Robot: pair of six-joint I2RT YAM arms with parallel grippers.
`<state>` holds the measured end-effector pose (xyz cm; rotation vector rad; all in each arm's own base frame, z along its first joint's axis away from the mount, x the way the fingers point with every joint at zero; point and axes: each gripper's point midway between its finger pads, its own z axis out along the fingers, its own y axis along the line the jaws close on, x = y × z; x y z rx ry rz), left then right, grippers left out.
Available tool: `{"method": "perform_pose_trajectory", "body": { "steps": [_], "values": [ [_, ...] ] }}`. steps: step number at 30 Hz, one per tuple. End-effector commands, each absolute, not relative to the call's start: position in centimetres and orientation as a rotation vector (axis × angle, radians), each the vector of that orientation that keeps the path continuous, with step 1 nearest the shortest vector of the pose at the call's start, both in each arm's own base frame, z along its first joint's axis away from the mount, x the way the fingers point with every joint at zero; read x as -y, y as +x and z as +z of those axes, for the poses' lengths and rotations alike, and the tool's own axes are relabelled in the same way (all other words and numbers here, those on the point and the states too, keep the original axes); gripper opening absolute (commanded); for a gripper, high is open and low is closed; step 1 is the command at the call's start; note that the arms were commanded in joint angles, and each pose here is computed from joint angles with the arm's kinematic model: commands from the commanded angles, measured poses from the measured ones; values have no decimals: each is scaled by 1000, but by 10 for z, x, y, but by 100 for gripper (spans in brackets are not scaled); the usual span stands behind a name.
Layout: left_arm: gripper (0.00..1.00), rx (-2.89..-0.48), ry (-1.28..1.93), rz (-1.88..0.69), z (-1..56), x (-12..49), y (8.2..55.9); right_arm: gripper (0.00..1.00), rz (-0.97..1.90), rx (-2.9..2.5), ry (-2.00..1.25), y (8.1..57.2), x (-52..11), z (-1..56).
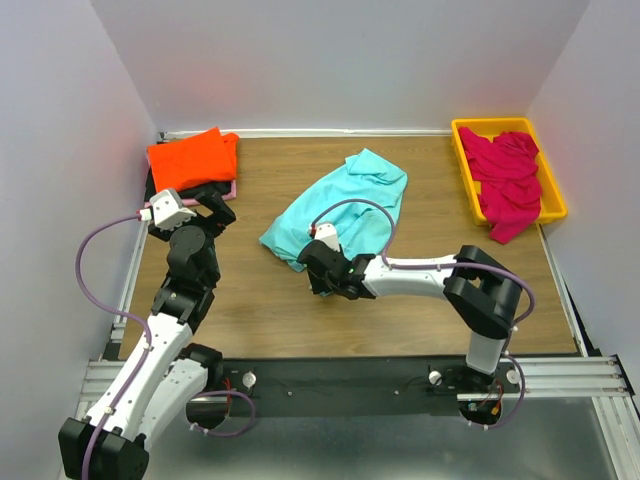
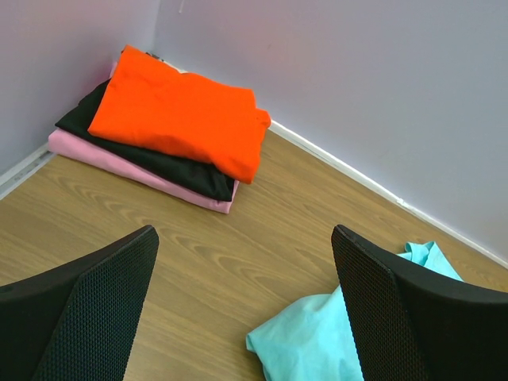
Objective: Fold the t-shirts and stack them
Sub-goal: Flatten the tshirt out
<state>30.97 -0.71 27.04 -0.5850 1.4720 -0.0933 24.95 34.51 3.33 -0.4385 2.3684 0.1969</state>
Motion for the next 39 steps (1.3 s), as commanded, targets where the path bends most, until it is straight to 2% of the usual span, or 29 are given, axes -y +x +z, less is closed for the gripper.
{"method": "perform_pose_trajectory", "body": {
  "steps": [1,6,10,19,27,30,32,35,39],
  "values": [
    [97,-1462,-588,-99,273,7,308,55,267,-2356,-416,253,-364,38],
    [97,-1455,-589,-103,274,6,306,48,265,-2353,-407,253,-362,39],
    [97,-1455,-589,-106,275,7,307,26,262,-2342,-395,254,-359,44],
    [97,-1459,-587,-102,273,7,307,3,248,-2310,-367,257,-351,56],
    [97,-1457,-588,-99,274,6,307,2,186,-2183,-289,267,-321,112],
    [97,-1460,-586,-96,273,6,307,5,161,-2124,-224,266,-297,142],
    [97,-1463,-583,-94,273,6,308,10,89,-2100,-189,267,-274,148],
    [97,-1474,-570,-93,272,8,310,11,18,-2046,-77,272,-234,171],
    [93,-1510,-526,-105,269,18,318,8,-6,-2034,71,285,-179,180]
  ]
}}
